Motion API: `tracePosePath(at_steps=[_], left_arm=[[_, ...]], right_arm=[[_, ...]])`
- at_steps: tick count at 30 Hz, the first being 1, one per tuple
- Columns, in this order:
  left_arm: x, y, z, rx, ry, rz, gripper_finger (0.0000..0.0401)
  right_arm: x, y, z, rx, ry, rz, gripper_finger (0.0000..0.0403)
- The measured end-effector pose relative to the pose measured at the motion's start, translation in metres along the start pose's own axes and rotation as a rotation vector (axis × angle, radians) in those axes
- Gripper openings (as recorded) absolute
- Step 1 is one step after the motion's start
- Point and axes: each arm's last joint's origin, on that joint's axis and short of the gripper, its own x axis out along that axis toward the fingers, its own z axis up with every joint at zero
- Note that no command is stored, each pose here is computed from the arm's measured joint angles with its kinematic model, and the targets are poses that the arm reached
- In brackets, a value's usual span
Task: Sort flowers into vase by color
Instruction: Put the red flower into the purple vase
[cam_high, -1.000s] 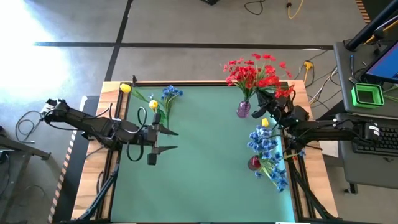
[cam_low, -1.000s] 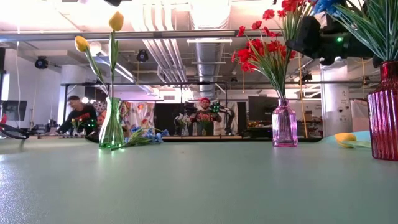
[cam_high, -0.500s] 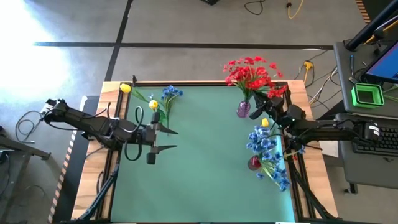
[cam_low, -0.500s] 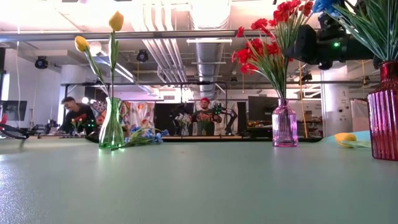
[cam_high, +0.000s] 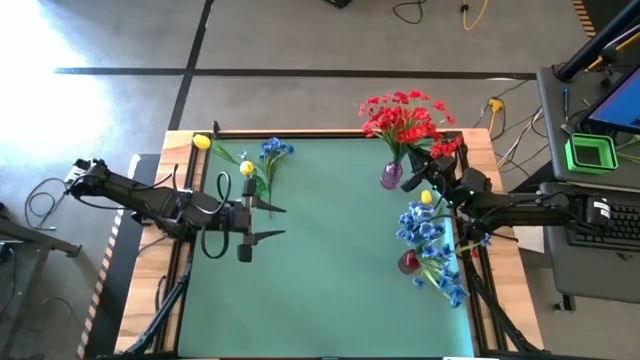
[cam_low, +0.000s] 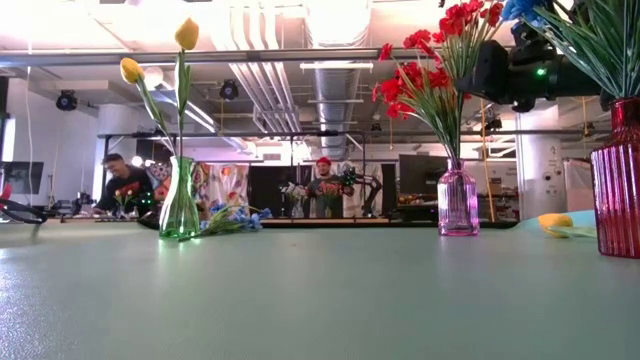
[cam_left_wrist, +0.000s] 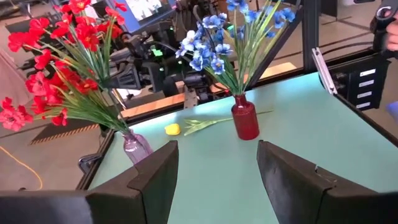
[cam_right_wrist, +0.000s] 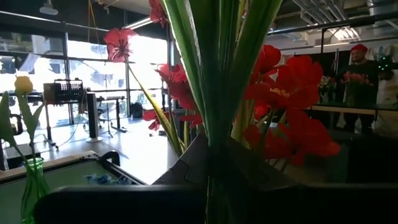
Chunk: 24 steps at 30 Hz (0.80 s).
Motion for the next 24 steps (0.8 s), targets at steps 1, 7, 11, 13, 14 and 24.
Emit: tracePosePath(at_steps=[1,7,11,13,14,24], left_arm=[[0.0,0.0,-0.0001,-0.003,0.0,0.0,0.0205],[0.0001,-0.0002,-0.001,-0.013,0.008,-0.002,0.0205],[0.0006,-0.001,-0.0035,-0.026,0.016,-0.003,0.0205],[0.0008,-0.0014,-0.0049,-0.025,0.02,-0.004,0.0205],[0.0009,-0.0015,-0.0055,-0.025,0.021,-0.004,0.0205],[0.0011,-0.0017,-0.0061,-0.037,0.023,-0.005,0.0205]], right_arm=[[0.0,0.0,0.0,0.0,0.0,0.0,0.0023],[0.0,0.0,-0.0002,-0.002,0.001,0.0,0.0023],[0.0,0.0001,-0.0008,-0.002,0.008,0.001,0.0023],[0.0,0.0001,-0.0009,-0.002,0.008,0.0,0.0023],[0.0,0.0001,-0.0009,-0.002,0.009,0.001,0.0023],[0.0,0.0002,-0.0019,0.012,0.018,0.001,0.0026]])
